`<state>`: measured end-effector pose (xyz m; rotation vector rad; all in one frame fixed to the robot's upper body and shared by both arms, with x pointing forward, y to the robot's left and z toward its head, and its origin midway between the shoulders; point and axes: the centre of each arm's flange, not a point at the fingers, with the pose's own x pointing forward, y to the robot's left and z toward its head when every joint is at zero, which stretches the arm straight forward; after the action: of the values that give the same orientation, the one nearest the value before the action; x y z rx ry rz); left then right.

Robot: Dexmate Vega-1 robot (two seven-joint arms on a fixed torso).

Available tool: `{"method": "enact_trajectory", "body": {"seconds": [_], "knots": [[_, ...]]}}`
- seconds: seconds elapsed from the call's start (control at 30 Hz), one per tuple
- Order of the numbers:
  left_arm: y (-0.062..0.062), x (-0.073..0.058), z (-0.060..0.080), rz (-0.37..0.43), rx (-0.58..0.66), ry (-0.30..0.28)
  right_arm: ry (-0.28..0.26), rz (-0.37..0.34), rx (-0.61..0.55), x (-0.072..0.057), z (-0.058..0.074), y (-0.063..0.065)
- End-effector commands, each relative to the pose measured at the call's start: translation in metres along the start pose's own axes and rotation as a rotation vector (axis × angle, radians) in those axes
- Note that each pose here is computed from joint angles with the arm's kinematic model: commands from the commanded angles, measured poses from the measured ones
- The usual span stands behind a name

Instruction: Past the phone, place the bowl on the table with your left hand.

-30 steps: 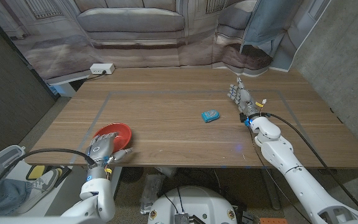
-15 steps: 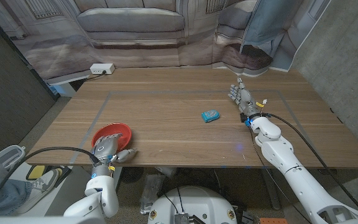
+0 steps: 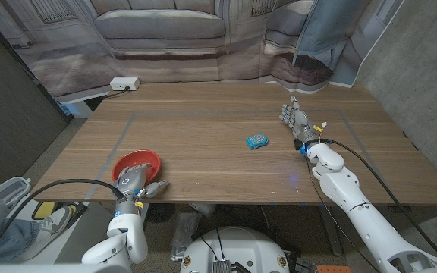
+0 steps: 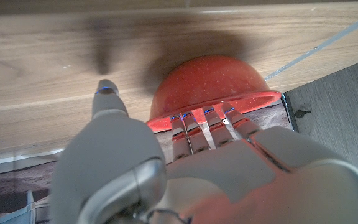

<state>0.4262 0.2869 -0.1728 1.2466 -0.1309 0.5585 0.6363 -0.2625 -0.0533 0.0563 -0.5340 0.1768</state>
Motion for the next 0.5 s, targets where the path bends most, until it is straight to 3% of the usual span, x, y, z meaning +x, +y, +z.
{"method": "enact_trajectory", "body": {"seconds": [0.03, 0.5], "knots": [[-0.0033, -0.0023, 0.0000, 0.021, -0.005, 0.010, 0.011, 0.007, -0.002, 0.0004, -0.0050, 0.0004], [-0.0042, -0.0005, 0.0005, 0.034, 0.001, 0.005, 0.021, 0.003, 0.005, 0.0002, -0.0076, 0.0014]]}}
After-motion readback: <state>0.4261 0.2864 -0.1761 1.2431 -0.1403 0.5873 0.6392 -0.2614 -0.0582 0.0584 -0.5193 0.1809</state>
